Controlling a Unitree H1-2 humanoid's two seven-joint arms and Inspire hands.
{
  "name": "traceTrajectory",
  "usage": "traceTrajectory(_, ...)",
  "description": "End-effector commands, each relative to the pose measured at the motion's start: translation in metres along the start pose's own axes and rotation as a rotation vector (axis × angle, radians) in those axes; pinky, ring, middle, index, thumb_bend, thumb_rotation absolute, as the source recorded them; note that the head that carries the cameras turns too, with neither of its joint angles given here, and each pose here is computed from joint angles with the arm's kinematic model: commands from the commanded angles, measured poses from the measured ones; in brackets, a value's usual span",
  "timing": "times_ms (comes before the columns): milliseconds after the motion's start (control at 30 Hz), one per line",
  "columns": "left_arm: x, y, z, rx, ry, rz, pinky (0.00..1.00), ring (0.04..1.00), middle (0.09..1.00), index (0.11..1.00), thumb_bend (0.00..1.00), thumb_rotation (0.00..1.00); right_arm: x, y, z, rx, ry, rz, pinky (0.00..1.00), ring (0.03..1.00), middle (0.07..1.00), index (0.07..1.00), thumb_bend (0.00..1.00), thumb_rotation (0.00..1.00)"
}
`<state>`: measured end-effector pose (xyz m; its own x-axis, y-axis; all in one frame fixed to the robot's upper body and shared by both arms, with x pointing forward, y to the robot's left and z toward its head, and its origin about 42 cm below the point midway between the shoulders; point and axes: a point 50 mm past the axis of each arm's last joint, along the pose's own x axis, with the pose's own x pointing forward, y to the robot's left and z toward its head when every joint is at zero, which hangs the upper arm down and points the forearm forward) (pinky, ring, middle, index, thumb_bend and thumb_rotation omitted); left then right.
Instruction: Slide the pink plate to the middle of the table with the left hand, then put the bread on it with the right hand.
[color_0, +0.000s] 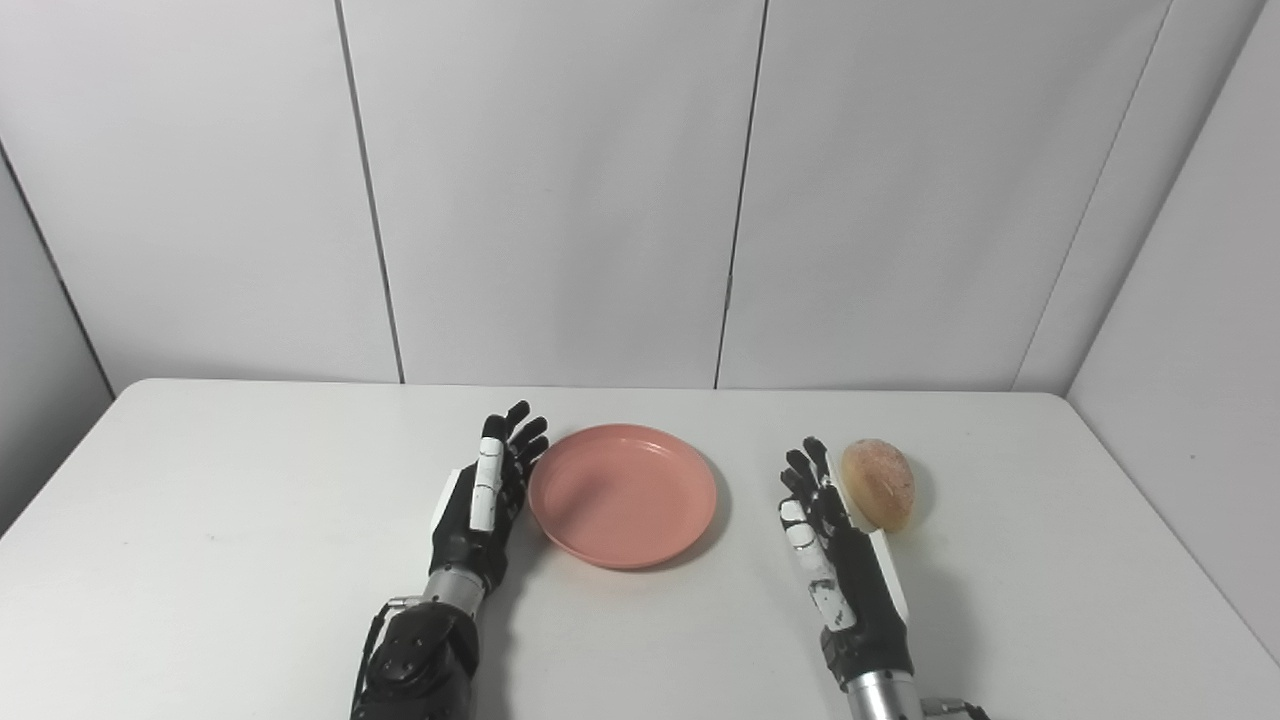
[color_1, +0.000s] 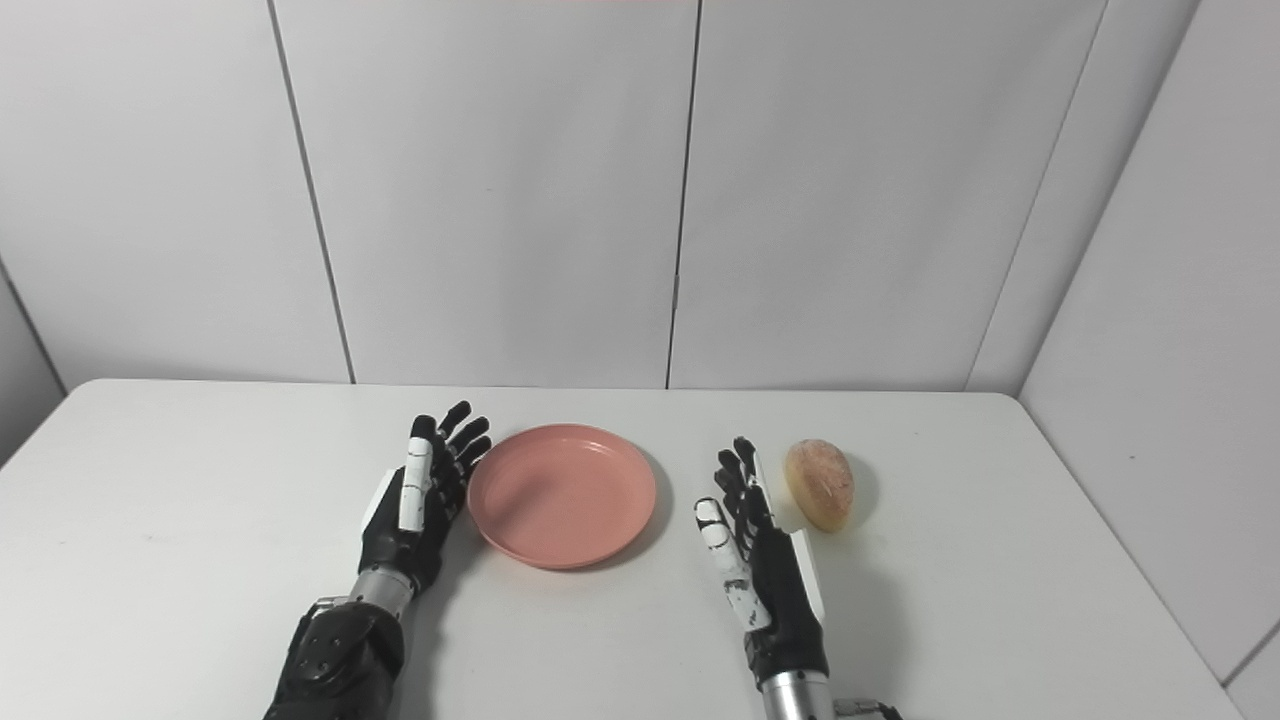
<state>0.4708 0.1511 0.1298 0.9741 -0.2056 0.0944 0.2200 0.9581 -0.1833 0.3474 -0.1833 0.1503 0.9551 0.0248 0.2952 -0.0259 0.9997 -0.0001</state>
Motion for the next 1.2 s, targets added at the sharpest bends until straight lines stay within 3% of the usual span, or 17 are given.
traceTrajectory(0, 0.001, -0.009, -0.005, -0.005, 0.01, -0.003, 0.97, 0.941, 0.928, 0.923, 0.83, 1.0, 0.015, -0.004, 0.026, -0.026, -0.134, -0.006, 1.0, 0.969, 0.975, 1.0, 0.6, 0.84)
traceTrajectory(333, 0.007, -0.008, -0.004, -0.006, -0.016, 0.011, 1.0, 0.974, 0.952, 0.943, 0.83, 1.0, 0.023, -0.022, 0.05, -0.207, -0.236, -0.052, 0.99, 0.951, 0.958, 0.987, 0.64, 0.86)
traceTrajectory(500, 0.009, -0.007, -0.005, -0.009, -0.02, 0.017, 1.0, 0.98, 0.956, 0.949, 0.84, 1.0, 0.027, -0.029, 0.067, -0.339, -0.241, -0.113, 0.94, 0.944, 0.959, 0.987, 0.6, 0.78)
traceTrajectory(667, 0.011, -0.01, -0.006, -0.006, -0.024, 0.025, 1.0, 0.977, 0.949, 0.941, 0.83, 1.0, 0.031, -0.039, 0.08, -0.421, -0.245, -0.15, 0.92, 0.939, 0.958, 0.994, 0.63, 0.69)
traceTrajectory(833, 0.012, -0.011, -0.007, 0.005, -0.021, 0.026, 0.99, 0.965, 0.943, 0.935, 0.82, 1.0, 0.037, -0.053, 0.085, -0.526, -0.217, -0.169, 0.94, 0.95, 0.968, 0.996, 0.64, 0.52)
traceTrajectory(1067, 0.012, -0.01, -0.007, 0.006, -0.02, 0.028, 0.98, 0.963, 0.942, 0.934, 0.82, 1.0, 0.062, -0.074, 0.084, -0.682, -0.171, -0.233, 0.91, 0.955, 0.968, 1.0, 0.68, 0.42)
traceTrajectory(1167, 0.012, -0.01, -0.008, 0.005, -0.02, 0.029, 0.98, 0.962, 0.943, 0.936, 0.82, 1.0, 0.07, -0.078, 0.085, -0.72, -0.155, -0.223, 0.88, 0.947, 0.963, 0.997, 0.69, 0.36)
